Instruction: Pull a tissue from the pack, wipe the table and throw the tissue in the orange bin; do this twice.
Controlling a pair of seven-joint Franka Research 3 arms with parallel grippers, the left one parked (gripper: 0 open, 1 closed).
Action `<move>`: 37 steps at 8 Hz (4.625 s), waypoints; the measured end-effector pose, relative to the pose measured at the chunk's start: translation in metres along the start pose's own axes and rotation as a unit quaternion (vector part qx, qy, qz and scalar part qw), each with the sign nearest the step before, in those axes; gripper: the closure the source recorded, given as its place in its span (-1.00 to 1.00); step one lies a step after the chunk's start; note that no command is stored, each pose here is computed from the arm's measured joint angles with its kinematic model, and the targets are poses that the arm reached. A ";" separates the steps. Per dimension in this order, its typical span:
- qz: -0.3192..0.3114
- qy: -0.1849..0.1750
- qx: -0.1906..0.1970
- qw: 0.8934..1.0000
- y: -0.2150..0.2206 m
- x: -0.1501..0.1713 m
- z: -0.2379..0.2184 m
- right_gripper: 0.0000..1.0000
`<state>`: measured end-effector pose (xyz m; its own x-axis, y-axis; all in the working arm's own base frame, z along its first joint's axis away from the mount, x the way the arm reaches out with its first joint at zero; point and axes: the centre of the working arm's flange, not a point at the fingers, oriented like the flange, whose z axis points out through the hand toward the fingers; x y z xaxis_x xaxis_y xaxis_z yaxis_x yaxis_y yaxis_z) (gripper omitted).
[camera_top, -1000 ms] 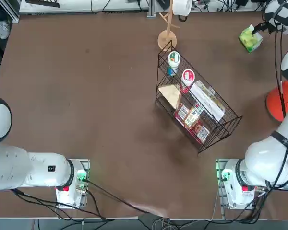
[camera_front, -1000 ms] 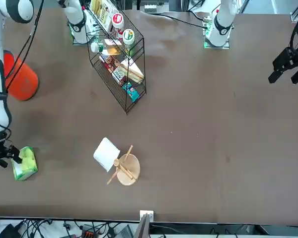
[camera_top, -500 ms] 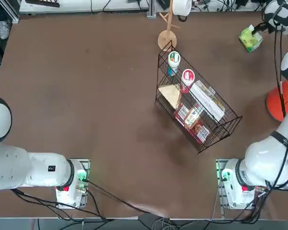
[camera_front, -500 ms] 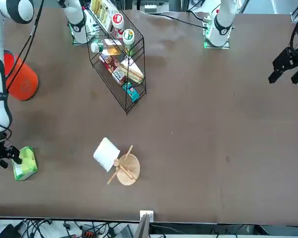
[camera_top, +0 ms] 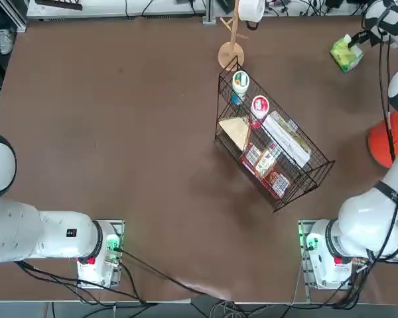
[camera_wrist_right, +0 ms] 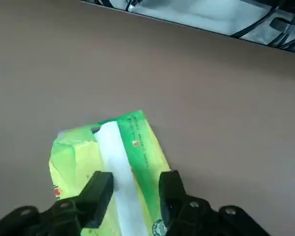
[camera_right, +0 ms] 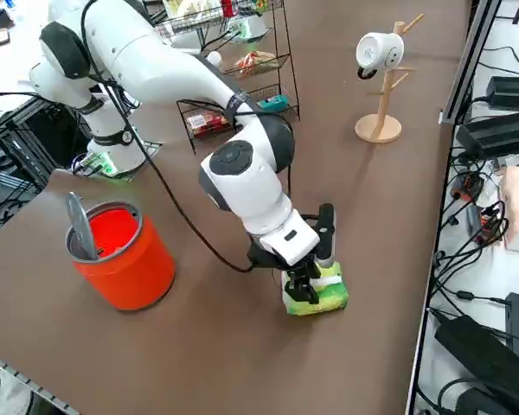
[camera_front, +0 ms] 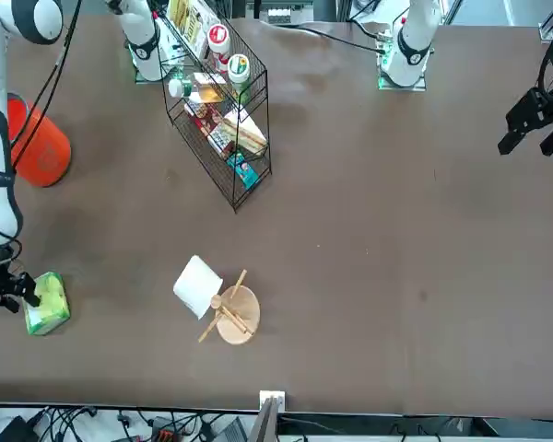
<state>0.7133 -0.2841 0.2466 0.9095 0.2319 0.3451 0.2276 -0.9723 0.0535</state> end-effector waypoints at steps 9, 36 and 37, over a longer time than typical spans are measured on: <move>-0.005 -0.005 0.036 0.999 -0.018 0.013 -0.005 0.97; 0.266 -0.234 0.071 0.932 -0.408 -0.147 -0.120 0.97; 0.262 -0.235 0.071 0.933 -0.412 -0.150 -0.118 0.97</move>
<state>0.4424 0.0781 0.2834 0.9534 -0.2548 -0.1618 -0.2781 -0.9498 -0.1430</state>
